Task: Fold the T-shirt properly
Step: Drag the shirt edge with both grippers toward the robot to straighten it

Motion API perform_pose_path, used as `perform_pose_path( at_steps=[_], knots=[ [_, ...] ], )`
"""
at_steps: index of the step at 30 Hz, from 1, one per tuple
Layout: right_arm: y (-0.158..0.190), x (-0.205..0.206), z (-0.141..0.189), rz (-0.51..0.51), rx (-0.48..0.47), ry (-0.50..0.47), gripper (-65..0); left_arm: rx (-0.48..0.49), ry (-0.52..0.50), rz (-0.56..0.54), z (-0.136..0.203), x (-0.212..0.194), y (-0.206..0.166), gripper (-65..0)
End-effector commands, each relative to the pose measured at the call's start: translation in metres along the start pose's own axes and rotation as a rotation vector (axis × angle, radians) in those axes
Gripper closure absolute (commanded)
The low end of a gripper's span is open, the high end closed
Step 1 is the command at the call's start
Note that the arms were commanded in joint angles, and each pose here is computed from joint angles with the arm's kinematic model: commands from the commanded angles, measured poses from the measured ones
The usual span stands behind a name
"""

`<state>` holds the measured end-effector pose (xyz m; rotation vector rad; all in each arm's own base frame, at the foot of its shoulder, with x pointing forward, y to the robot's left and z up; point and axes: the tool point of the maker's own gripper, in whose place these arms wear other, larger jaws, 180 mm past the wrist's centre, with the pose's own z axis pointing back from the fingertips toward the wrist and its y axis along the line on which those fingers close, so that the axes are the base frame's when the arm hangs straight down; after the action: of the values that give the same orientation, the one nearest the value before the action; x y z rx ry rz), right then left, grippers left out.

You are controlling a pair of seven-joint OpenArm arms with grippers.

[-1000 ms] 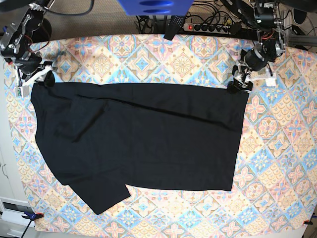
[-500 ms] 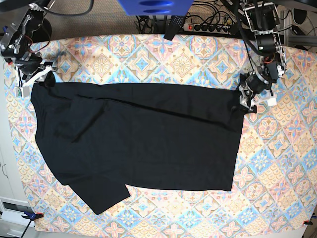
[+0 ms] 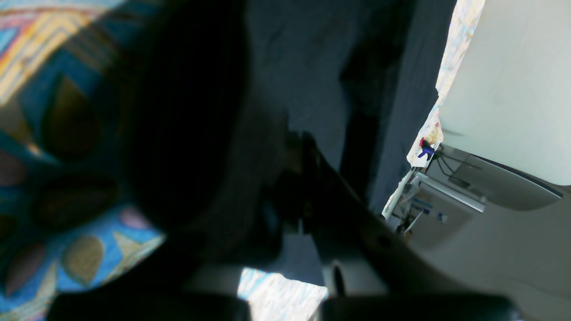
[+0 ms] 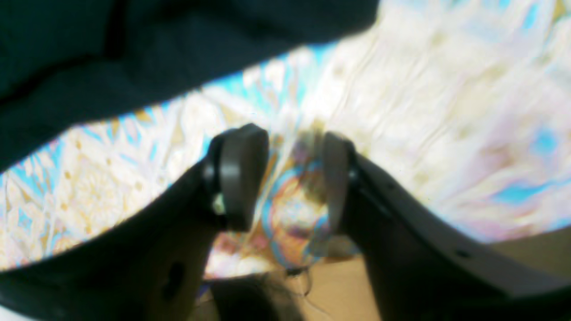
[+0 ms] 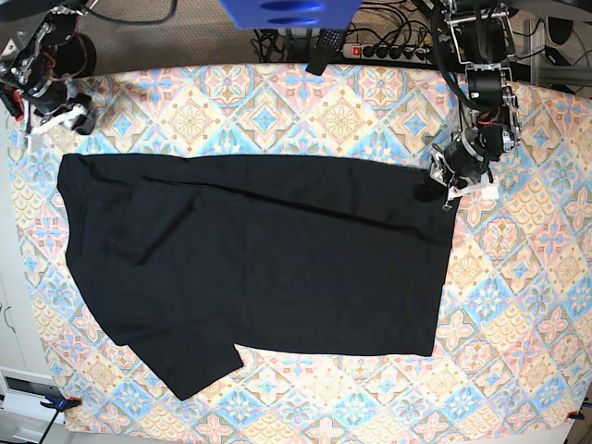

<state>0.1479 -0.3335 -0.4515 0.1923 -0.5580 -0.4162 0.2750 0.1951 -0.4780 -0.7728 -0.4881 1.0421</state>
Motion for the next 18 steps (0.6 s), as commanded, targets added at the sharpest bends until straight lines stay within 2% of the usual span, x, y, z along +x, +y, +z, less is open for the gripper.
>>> perform_pose_path(
  at_steps=[1, 6, 10, 14, 18],
  knots=[
    [-0.005, 0.012, 0.002, 0.003, -0.005, -0.031, -26.4, -0.001, 0.006, -0.004, 0.002, 0.001, 0.000, -1.3],
    [0.011, 0.036, -0.020, -0.049, 0.053, -0.072, -26.7, 0.005, 0.008, -0.002, 0.003, 0.000, 0.003, -1.2],
    [0.012, 0.031, -0.033, -0.101, 0.075, -0.052, -26.7, 0.016, 0.010, 0.002, 0.006, -0.003, 0.009, -1.2],
    [0.024, 0.045, -0.047, -0.136, 0.115, -0.067, -27.2, 0.021, 0.012, 0.004, 0.007, -0.004, 0.012, -1.2],
    [0.026, 0.038, -0.056, -0.173, 0.131, -0.045, -34.3, 0.022, 0.013, 0.004, 0.007, -0.004, 0.012, -1.2]
  ],
)
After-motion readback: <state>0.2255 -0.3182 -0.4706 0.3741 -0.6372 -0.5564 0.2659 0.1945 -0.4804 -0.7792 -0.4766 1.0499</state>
